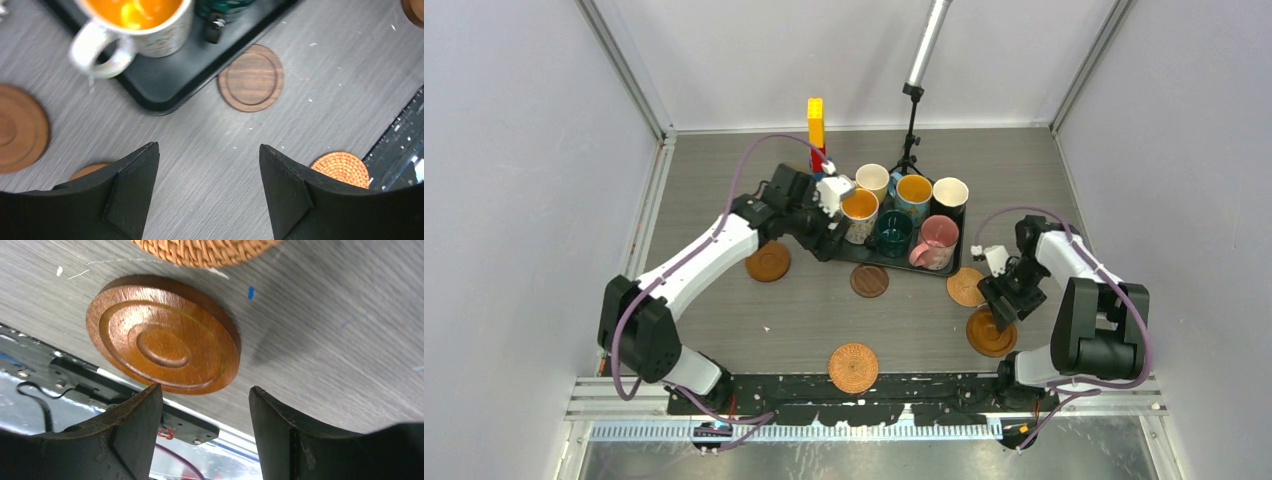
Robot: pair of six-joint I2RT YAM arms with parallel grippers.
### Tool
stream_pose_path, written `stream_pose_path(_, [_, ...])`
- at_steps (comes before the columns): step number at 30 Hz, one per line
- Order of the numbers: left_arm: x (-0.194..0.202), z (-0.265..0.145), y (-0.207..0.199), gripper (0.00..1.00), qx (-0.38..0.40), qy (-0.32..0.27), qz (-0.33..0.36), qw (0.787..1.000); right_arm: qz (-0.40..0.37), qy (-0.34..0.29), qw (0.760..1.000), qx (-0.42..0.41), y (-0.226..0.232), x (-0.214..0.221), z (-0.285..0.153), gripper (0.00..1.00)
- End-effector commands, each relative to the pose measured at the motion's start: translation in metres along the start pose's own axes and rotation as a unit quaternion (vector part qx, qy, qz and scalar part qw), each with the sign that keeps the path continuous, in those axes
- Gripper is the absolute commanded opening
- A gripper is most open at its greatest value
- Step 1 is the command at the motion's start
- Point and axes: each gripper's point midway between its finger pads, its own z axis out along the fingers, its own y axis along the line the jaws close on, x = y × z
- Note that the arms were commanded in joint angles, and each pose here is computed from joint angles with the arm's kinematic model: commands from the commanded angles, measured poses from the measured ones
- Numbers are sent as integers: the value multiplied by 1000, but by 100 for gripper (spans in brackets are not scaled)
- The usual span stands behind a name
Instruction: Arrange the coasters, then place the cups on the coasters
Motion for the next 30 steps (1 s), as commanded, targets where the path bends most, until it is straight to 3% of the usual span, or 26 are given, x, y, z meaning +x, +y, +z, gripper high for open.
stream_pose_path(1, [-8, -31, 24, 75, -45, -37, -29, 998, -48, -17, 996, 72, -15, -19, 9, 68])
stream_pose_path(4, [-5, -45, 41, 75, -67, -44, -50, 995, -73, -12, 993, 87, -13, -24, 19, 65])
stream_pose_path(13, [15, -77, 78, 74, -112, -48, -106, 987, -147, -27, 986, 79, 28, -59, 30, 43])
stream_pose_path(23, [46, -91, 100, 73, -135, -31, -160, 977, -241, -56, 967, 63, 89, -130, 45, 41])
stream_pose_path(30, [68, -110, 108, 73, -142, -25, -194, 970, -263, -83, 960, 42, 153, -179, 62, 39])
